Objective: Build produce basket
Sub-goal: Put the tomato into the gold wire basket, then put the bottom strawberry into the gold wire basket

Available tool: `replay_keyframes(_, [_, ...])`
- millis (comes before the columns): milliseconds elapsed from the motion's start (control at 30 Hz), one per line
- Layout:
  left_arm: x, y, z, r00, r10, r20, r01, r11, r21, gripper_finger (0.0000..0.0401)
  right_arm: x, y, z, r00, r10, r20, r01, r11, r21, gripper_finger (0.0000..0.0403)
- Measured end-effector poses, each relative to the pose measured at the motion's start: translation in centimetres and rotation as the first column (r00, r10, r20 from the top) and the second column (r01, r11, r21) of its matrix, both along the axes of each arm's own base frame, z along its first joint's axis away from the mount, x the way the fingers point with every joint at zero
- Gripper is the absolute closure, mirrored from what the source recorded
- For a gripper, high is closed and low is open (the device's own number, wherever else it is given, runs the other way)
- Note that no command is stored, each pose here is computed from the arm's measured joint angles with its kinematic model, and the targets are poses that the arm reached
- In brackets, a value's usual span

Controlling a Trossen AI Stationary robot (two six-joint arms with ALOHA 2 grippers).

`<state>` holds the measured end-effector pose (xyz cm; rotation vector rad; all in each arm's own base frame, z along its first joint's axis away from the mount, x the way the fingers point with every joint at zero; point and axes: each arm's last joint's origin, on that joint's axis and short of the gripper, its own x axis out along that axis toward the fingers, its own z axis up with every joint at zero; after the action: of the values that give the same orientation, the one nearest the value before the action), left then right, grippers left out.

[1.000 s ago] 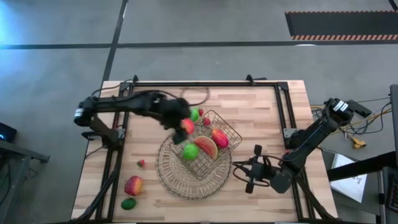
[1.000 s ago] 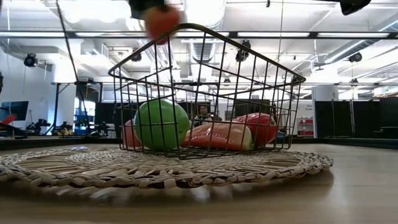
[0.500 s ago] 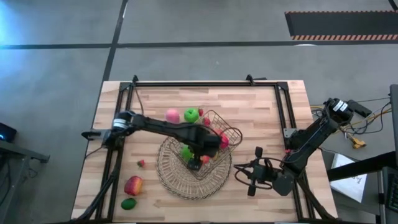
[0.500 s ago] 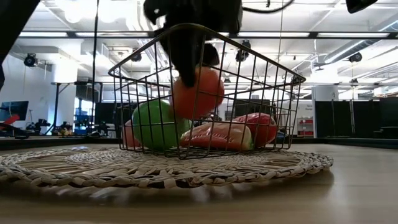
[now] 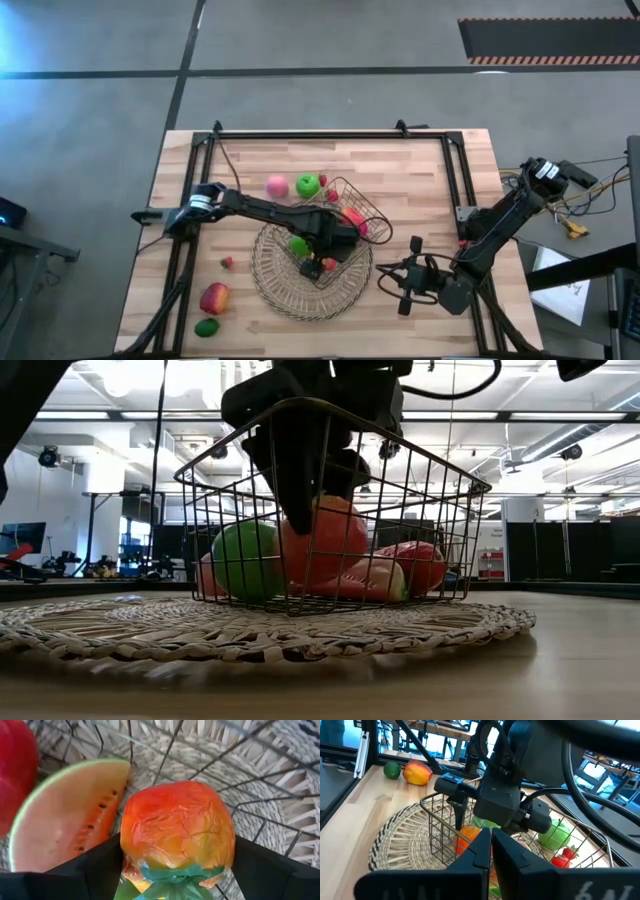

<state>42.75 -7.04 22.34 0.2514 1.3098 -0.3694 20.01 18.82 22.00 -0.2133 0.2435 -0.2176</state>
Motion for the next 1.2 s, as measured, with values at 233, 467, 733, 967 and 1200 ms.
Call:
replay_keyframes(233, [0.2, 0.4, 0.0, 1.000, 0.010, 0.009, -0.010, 1.000, -0.012, 0.0073, 0.0, 0.0, 0.0, 1.000, -0.002, 0.002, 0.002, 1.000, 0.009, 0.0394])
replay_keyframes(467, [0.3, 0.9, 0.1, 1.000, 0.018, 0.008, -0.018, 1.000, -0.026, 0.0023, 0.0, 0.0, 0.0, 1.000, -0.002, 0.002, 0.002, 1.000, 0.009, 0.0394])
replay_keyframes(733, [-1.0, 0.9, 4.3, 0.994, 0.058, 0.092, -0.058, 0.998, -0.001, 0.0013, 0.0, 0.0, 0.0, 1.000, -0.001, 0.002, 0.001, 1.000, 0.007, 0.0394])
replay_keyframes(967, [-6.6, -0.3, 10.5, 0.938, 0.276, 0.208, -0.310, 0.937, 0.159, 0.0013, 0.0, -0.1, -0.1, 1.000, -0.004, -0.003, 0.004, 1.000, 0.006, 0.0394])
replay_keyframes(1200, [-14.6, -2.8, 14.7, 0.802, 0.479, 0.357, -0.539, 0.838, 0.087, 0.0012, -0.1, -0.2, -0.4, 1.000, -0.009, -0.011, 0.009, 1.000, 0.010, 0.0394])
